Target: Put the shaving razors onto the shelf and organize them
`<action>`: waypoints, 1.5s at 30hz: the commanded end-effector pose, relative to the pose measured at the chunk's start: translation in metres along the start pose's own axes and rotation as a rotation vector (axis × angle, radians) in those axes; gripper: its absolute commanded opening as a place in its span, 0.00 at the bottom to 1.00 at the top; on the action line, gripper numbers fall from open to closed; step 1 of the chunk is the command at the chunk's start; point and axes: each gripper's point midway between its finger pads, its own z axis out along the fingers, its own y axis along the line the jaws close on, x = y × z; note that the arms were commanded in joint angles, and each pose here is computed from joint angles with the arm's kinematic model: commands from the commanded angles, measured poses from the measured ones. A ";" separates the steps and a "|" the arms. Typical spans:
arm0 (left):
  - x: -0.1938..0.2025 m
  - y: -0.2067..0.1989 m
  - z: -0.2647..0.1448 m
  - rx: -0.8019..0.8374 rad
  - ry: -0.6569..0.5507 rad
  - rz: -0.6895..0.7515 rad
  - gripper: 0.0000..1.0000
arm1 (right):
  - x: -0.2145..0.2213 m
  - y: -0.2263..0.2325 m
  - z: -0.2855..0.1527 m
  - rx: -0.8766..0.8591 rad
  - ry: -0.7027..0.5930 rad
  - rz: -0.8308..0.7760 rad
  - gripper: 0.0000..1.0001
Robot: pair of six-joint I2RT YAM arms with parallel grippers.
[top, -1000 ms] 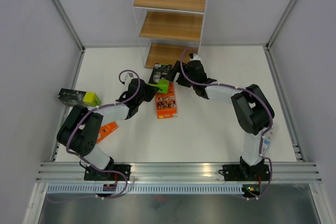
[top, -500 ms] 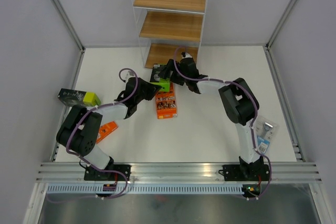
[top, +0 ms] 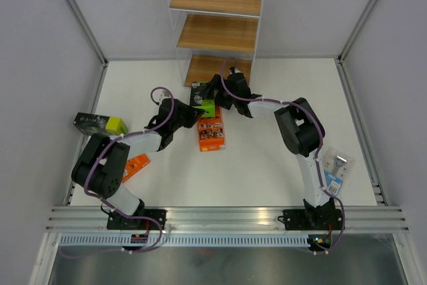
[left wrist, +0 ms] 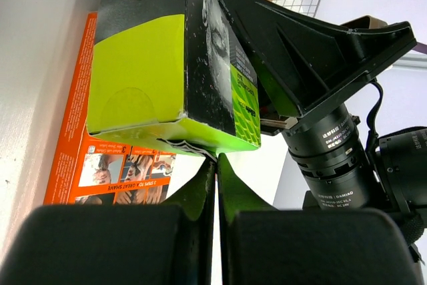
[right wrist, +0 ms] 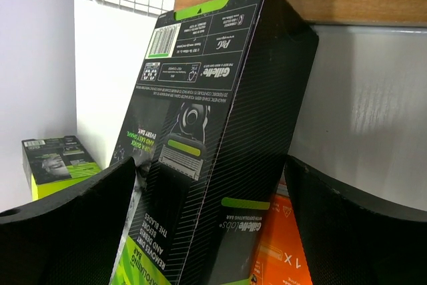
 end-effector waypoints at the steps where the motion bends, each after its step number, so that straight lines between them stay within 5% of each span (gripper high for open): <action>1: -0.015 -0.044 -0.006 0.147 -0.027 -0.023 0.02 | 0.024 -0.012 -0.009 0.050 0.089 0.037 0.98; 12: -0.012 -0.047 0.001 0.155 -0.001 0.000 0.02 | 0.028 -0.002 -0.007 -0.027 0.062 0.218 0.98; 19: -0.009 -0.048 -0.005 0.160 0.018 0.085 0.02 | 0.008 0.019 -0.010 -0.087 0.012 0.103 0.65; 27: -0.025 -0.057 -0.011 0.080 -0.015 0.314 0.02 | -0.024 0.044 -0.023 -0.174 -0.132 0.029 0.48; 36: -0.064 -0.068 -0.013 -0.012 -0.167 0.509 0.02 | -0.051 0.078 -0.041 -0.375 -0.287 0.059 0.45; 45: -0.082 -0.044 0.030 -0.130 -0.215 0.512 0.02 | -0.070 0.047 0.002 -0.180 -0.333 0.065 0.52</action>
